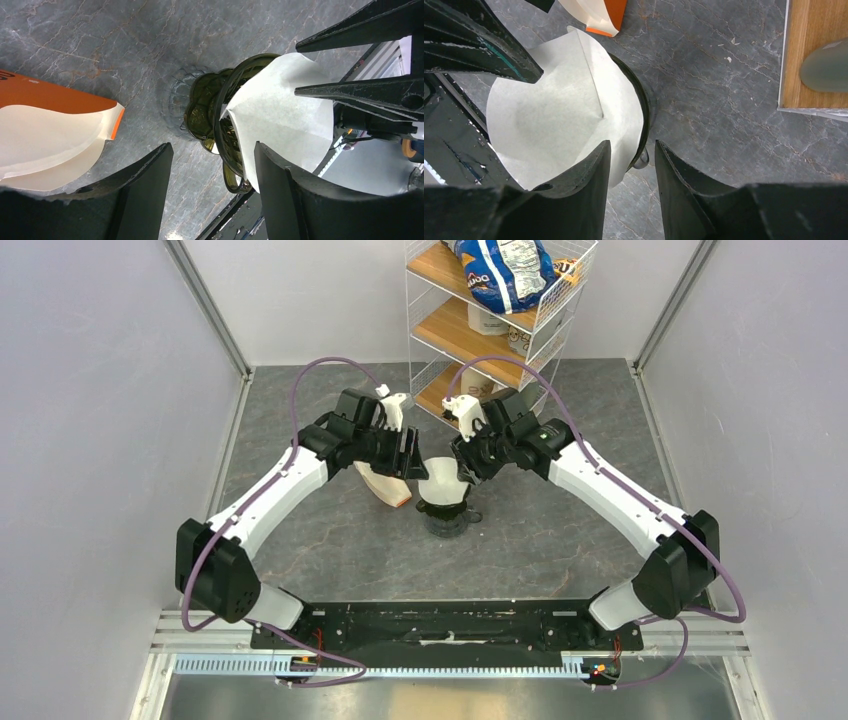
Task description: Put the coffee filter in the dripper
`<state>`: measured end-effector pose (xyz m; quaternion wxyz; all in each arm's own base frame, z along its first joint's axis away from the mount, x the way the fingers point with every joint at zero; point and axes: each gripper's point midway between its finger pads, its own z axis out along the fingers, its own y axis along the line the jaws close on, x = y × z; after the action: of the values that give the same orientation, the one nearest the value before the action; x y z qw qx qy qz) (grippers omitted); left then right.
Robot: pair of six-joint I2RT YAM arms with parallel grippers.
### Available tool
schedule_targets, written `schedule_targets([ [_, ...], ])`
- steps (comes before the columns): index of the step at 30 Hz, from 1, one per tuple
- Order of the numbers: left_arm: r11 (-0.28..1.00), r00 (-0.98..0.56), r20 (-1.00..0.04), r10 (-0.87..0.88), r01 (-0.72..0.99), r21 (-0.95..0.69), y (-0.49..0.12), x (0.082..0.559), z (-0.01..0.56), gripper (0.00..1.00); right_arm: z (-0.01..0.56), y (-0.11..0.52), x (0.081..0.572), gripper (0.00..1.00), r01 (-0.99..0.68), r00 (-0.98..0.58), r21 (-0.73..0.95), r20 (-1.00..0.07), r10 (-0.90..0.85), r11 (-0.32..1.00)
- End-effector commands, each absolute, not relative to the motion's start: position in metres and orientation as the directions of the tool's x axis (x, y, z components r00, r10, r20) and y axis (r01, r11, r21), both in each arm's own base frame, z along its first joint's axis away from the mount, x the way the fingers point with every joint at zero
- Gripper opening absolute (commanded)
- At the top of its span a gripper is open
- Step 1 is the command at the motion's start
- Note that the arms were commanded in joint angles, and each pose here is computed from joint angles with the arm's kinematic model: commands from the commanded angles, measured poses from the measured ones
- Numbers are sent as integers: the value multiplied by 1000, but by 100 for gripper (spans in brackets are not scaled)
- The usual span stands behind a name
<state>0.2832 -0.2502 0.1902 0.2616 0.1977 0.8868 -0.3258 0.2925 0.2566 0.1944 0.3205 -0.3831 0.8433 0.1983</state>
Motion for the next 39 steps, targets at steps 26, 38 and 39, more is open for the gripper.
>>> schedule_targets([
  [26, 761, -523, -836, 164, 606, -230, -180, 271, 329, 95, 343, 215, 276, 97, -663, -296, 2, -919, -260, 749],
  [38, 939, -702, -692, 169, 328, -104, -96, 259, 286, 97, 307, 109, 272, 97, -356, -445, 87, -891, -86, 931],
  [39, 954, -713, -684, 156, 288, -83, -88, 259, 281, 97, 301, 103, 271, 97, -331, -460, 91, -885, -76, 939],
])
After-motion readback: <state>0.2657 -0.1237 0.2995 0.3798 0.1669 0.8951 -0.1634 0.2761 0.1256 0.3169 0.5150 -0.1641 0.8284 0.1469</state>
